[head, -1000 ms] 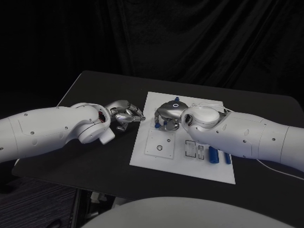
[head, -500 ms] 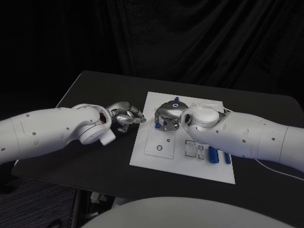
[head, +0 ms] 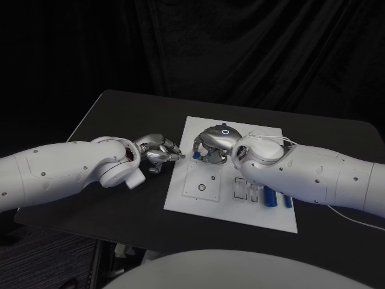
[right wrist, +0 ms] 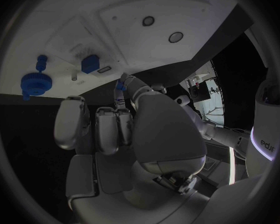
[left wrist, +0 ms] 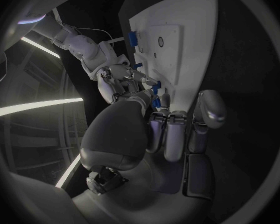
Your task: Assemble the parts on the task board
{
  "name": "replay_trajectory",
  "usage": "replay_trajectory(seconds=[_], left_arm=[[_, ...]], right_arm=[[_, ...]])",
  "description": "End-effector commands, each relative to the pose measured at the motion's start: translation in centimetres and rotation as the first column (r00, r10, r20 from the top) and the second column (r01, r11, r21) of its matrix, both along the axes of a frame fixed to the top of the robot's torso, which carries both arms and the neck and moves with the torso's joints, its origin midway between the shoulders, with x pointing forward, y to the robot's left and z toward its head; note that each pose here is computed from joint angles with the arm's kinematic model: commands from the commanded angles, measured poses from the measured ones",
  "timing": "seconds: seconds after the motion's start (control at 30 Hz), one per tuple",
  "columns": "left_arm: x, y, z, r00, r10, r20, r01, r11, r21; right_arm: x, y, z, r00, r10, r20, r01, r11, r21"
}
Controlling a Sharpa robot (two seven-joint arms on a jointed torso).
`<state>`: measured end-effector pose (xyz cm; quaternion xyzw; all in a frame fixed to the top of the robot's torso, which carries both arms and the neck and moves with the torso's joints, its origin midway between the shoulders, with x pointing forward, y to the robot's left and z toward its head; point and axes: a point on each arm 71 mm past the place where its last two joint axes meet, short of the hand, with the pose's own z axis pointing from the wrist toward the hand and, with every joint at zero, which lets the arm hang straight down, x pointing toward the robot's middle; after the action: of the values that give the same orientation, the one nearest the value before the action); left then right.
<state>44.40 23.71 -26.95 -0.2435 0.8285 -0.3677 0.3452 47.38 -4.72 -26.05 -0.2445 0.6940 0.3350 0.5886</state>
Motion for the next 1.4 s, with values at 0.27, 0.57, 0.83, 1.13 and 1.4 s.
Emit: replay_trajectory(seconds=[0.27,0.57,0.83,1.13,1.4], left_arm=[[-0.09,-0.6,-0.03,1.000,-0.024,0.010,0.024,0.999,-0.032],[-0.04,-0.8,0.17,0.998,-0.038,0.040,0.041,0.997,-0.059],[-0.11,-1.0,0.48,0.996,-0.057,0.073,0.064,0.994,-0.092],[-0.04,-1.5,0.45,0.994,-0.079,0.073,0.086,0.991,-0.102],[0.04,-1.7,0.33,0.994,-0.086,0.065,0.092,0.991,-0.101]], right_arm=[[-1.0,0.4,1.1,0.999,0.008,0.040,-0.013,0.994,0.109],[-1.3,0.6,0.9,1.000,0.024,0.010,-0.024,0.996,0.085],[-1.5,0.9,0.8,1.000,0.030,-0.001,-0.030,0.997,0.076],[-1.6,1.2,0.9,0.999,0.036,0.002,-0.036,0.996,0.082],[-1.7,1.3,1.0,0.999,0.040,0.010,-0.041,0.995,0.093]])
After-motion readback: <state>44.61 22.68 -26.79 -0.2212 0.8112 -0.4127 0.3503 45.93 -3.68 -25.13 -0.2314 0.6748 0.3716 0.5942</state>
